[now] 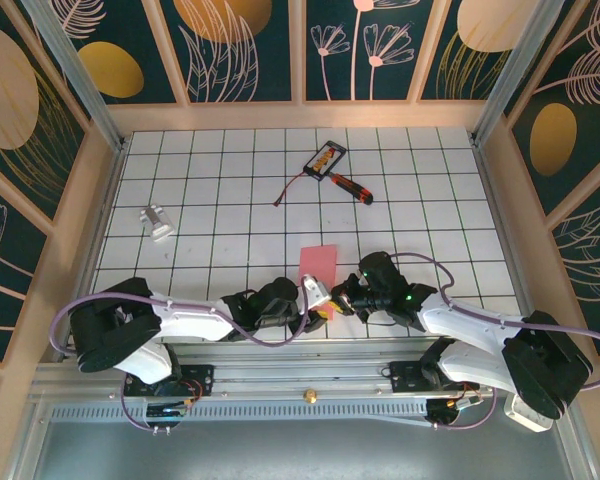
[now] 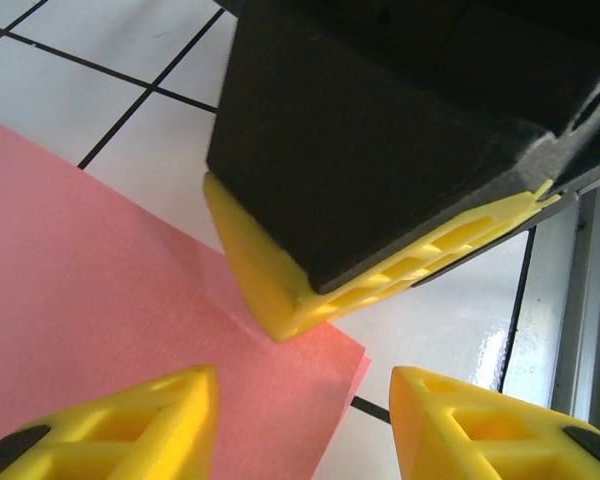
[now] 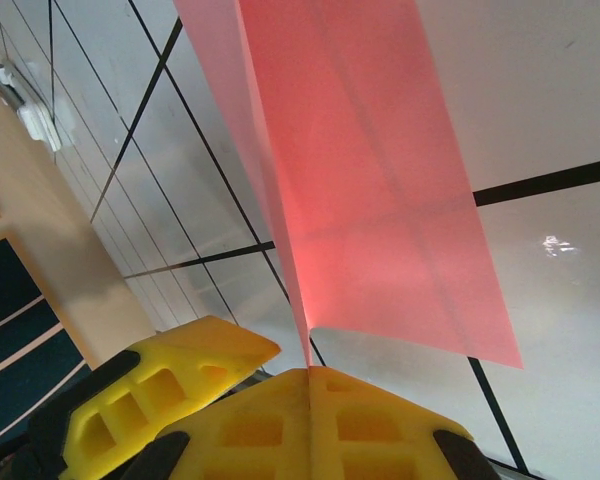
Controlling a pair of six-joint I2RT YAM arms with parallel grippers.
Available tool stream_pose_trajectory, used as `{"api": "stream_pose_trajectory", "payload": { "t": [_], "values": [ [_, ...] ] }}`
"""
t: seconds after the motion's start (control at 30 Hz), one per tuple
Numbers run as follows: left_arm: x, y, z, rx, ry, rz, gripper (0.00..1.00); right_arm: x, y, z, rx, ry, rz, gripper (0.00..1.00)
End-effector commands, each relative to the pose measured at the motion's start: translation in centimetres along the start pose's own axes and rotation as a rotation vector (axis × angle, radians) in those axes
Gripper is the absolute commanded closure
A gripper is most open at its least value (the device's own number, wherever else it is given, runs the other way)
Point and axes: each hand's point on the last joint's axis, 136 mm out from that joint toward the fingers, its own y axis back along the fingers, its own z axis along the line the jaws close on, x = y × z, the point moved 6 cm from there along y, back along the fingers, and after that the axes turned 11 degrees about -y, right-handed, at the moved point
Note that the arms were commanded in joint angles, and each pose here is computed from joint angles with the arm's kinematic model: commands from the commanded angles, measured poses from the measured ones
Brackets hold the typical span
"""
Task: Fold a paper plane with a square sheet of paper (pick it up from the middle)
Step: Fold the triangle at the bottom-center of the table.
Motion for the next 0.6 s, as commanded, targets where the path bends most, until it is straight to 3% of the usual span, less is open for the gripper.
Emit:
{"api": "stream_pose_trajectory", "payload": {
  "t": [0.0, 0.23, 0.57],
  "values": [
    [-0.24, -0.5, 0.12, -0.024, -0.055, 0.015, 0.54, 0.19, 0.24, 1.18, -0.043, -0.003, 0.009, 1.0],
    [-0.25, -0.81, 0.17, -0.026, -0.063, 0.029, 0.7, 0.11, 0.29, 1.08, -0.046, -0.007, 0.004, 1.0],
    [-0.85, -0.85, 0.13, -0.019, -0.058, 0.013, 0.84, -0.06, 0.05, 0.68, -0.034, -0.015, 0.001, 1.0]
  ]
}}
